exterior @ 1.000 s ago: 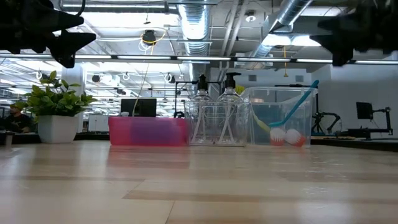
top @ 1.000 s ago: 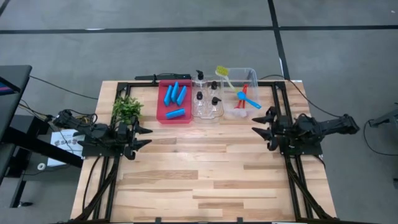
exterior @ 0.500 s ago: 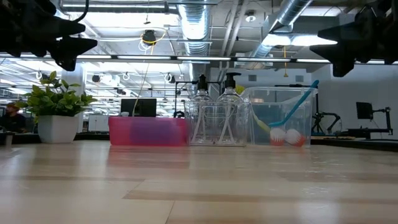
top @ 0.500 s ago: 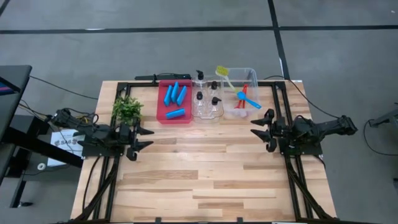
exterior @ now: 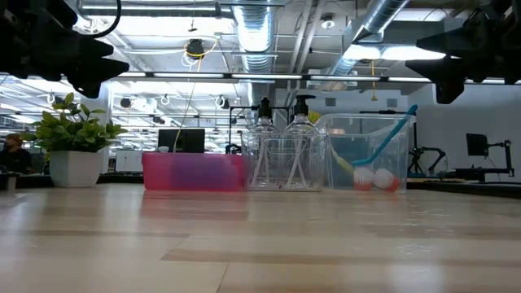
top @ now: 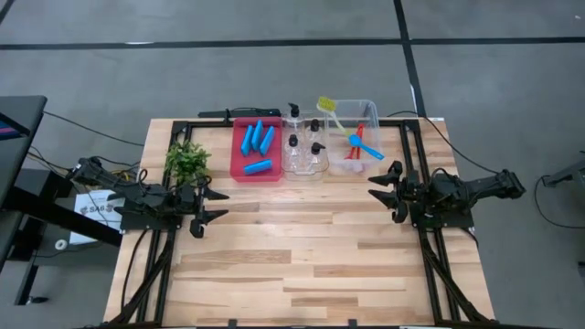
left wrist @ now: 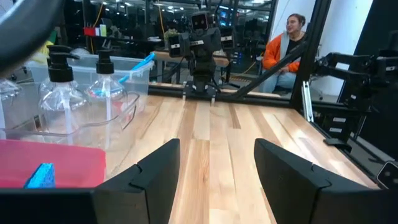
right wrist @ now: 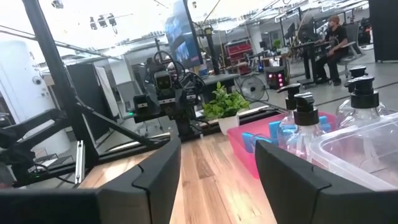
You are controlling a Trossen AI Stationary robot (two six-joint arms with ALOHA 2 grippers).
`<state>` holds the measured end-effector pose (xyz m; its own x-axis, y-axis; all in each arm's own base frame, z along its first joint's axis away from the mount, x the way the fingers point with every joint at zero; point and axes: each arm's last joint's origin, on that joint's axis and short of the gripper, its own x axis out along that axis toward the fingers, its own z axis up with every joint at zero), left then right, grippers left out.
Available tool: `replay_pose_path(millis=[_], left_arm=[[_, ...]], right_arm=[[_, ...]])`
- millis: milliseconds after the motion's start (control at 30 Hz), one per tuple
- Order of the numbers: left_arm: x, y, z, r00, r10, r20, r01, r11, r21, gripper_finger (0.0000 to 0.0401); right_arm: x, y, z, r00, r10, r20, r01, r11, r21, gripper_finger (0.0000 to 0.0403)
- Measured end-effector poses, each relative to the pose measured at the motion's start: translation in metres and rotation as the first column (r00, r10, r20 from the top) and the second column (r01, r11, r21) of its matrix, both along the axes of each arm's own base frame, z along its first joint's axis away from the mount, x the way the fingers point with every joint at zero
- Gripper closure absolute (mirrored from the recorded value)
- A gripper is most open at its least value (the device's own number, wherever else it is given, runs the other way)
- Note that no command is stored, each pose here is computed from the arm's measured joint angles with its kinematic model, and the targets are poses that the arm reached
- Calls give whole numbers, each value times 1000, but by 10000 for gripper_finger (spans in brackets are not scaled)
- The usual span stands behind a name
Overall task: Pick & Place Kitchen Sink Supplies
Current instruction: Return to Home Position
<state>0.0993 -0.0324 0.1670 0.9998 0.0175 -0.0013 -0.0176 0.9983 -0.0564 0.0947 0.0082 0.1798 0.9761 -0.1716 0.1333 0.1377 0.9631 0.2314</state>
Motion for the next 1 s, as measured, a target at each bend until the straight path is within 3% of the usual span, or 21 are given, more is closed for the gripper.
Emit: replay_pose_path(millis=[1000], left_arm=[[2, -1, -2, 1000, 0, -26, 0, 1000, 12, 193]], right_arm=[[0, 0, 0, 1000, 0, -3, 0, 1000, 0, 208]])
